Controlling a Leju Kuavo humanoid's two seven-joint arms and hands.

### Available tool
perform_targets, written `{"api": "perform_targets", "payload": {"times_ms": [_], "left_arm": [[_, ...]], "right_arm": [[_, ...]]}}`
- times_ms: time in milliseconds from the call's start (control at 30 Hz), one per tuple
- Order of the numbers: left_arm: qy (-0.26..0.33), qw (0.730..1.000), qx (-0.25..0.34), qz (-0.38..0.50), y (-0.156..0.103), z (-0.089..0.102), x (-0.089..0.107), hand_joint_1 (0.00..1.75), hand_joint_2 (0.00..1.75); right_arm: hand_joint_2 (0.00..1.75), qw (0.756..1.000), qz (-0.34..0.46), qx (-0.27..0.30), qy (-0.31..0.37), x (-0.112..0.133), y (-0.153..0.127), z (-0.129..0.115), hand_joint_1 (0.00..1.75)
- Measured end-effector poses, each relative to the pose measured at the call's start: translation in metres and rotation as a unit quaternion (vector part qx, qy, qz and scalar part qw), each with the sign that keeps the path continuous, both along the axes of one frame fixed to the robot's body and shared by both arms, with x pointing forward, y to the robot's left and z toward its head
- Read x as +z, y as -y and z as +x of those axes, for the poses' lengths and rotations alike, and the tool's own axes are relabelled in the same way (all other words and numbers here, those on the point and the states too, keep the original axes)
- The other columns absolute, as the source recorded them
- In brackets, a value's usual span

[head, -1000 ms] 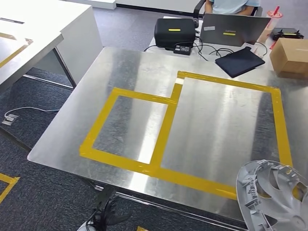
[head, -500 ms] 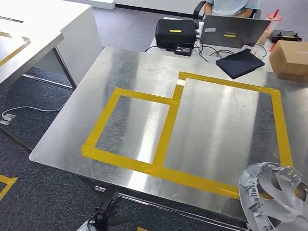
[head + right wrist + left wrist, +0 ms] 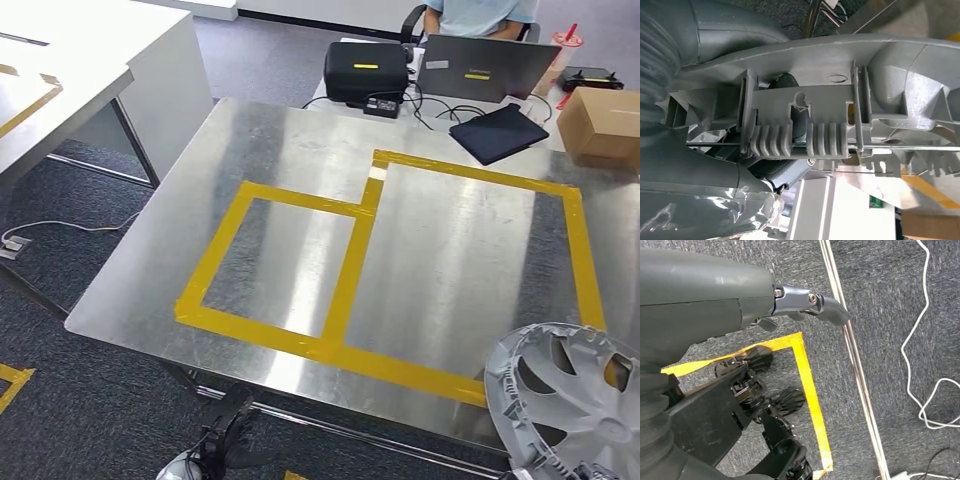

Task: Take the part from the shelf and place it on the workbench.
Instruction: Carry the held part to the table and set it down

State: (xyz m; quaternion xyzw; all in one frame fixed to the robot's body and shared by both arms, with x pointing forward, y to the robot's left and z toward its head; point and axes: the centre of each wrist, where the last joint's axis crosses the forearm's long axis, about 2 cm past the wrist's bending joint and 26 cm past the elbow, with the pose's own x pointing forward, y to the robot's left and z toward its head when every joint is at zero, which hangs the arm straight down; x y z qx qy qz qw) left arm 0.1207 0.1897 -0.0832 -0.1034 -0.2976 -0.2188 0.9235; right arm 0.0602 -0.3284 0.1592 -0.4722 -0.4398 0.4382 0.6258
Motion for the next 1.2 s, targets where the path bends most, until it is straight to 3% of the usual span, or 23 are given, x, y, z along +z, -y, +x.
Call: {"api": "perform_targets", "payload": {"times_ms": [567,733,1200], "left_arm": [[0.0,1.0,-0.016,0.003,-0.002,0.001,0.0,0.0,1.75],[0.002,0.999,-0.032,0.003,0.001,0.003,0.001,0.0,1.75],[0.0,0.999,-0.046,0.01,0.004,0.009,0.003,0.0,1.75]], "right_arm": [[1.75,0.995,-0.043,0.086,0.003,-0.02,-0.006,0.025,1.75],[1.75,0.988,-0.062,0.14,0.017,-0.026,-0.018,0.042,1.75],[1.75,0.972,-0.086,0.217,0.018,-0.04,-0.037,0.058,1.75]]}}
